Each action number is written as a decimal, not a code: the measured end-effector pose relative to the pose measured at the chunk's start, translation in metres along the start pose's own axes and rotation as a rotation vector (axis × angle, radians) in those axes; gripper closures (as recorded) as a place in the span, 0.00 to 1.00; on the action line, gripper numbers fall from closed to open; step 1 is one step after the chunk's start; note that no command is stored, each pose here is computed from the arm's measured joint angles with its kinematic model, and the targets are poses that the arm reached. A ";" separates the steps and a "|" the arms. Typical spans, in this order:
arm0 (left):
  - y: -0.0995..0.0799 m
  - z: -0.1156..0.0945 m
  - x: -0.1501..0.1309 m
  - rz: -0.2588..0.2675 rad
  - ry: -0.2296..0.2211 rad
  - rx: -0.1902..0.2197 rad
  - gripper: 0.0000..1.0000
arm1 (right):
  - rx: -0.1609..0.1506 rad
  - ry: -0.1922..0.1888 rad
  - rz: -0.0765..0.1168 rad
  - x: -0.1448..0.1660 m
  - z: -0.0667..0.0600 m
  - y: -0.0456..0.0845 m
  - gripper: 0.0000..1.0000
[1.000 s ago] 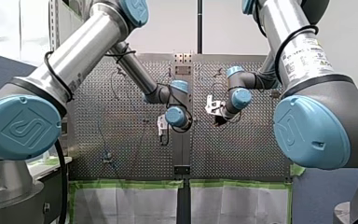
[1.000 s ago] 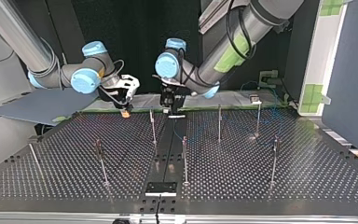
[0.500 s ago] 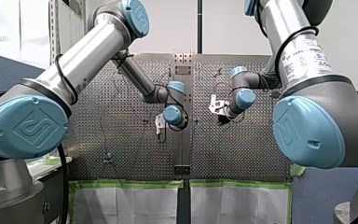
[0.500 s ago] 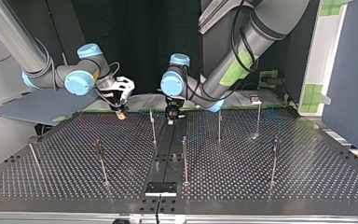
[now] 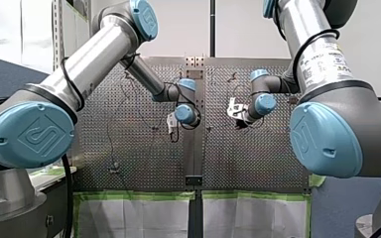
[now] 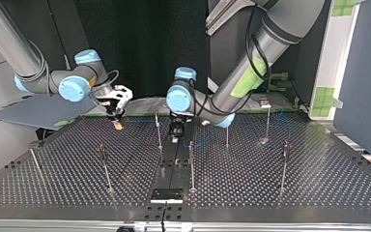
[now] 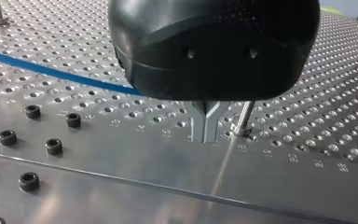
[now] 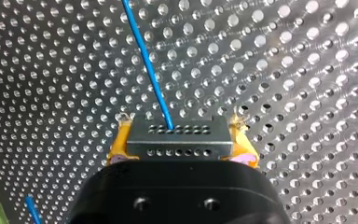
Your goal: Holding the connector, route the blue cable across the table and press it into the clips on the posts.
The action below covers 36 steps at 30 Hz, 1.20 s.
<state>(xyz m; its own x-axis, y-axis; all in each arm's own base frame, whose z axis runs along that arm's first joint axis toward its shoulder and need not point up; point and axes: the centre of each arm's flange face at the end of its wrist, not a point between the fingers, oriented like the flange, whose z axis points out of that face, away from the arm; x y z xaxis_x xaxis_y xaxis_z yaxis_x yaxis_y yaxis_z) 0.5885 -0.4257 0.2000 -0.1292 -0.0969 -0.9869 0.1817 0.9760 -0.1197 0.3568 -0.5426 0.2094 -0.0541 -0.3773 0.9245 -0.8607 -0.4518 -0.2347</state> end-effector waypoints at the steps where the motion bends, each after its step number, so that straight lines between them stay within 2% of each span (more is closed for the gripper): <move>1: 0.000 -0.001 0.000 0.004 0.004 -0.004 0.73 | -0.001 0.002 0.000 0.000 0.000 0.001 1.00; 2: -0.001 -0.002 0.001 0.012 0.011 -0.011 0.65 | -0.002 0.003 0.000 0.001 0.000 0.002 1.00; 3: -0.001 -0.004 0.001 0.018 0.018 -0.016 0.65 | -0.003 0.005 0.001 0.001 0.000 0.003 1.00; 4: -0.001 -0.005 0.002 0.024 0.024 -0.021 0.51 | -0.004 0.006 0.001 0.002 0.001 0.003 1.00; 5: -0.001 -0.006 0.003 0.033 0.032 -0.029 0.43 | -0.005 0.008 0.000 0.002 0.001 0.004 1.00; 6: -0.001 -0.008 0.004 0.039 0.039 -0.034 0.43 | -0.008 0.009 0.000 0.003 0.001 0.006 1.00; 8: -0.002 -0.011 0.005 0.053 0.056 -0.046 0.18 | -0.011 0.011 -0.001 0.004 0.001 0.008 1.00; 9: -0.002 -0.012 0.006 0.059 0.063 -0.049 0.18 | -0.014 0.014 -0.002 0.004 0.001 0.010 1.00; 10: -0.003 -0.013 0.007 0.064 0.070 -0.051 0.02 | -0.017 0.015 -0.003 0.005 0.001 0.011 1.00; 11: -0.003 -0.015 0.008 0.071 0.079 -0.052 0.00 | -0.018 0.016 -0.003 0.005 0.001 0.013 1.00; 19: -0.014 -0.029 0.012 0.123 0.136 -0.040 0.00 | -0.026 0.019 -0.009 0.007 0.001 0.018 1.00; 24: -0.026 -0.050 0.009 0.150 0.167 -0.029 0.00 | -0.027 0.020 -0.009 0.007 0.001 0.019 1.00; 29: -0.046 -0.075 -0.001 0.162 0.176 -0.028 0.00 | -0.025 0.019 -0.009 0.007 0.001 0.018 1.00; 36: -0.072 -0.100 0.002 0.171 0.179 -0.018 0.00 | -0.023 0.018 -0.009 0.006 0.001 0.018 1.00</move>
<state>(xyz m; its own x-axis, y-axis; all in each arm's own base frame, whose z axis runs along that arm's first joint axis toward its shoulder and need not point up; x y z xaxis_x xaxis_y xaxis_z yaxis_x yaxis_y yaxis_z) 0.4777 -0.4766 0.2174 -0.2692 0.1040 -0.9575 0.1984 0.9788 0.0505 0.3416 -0.5540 0.2106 -0.0552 -0.3583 0.9320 -0.8727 -0.4362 -0.2194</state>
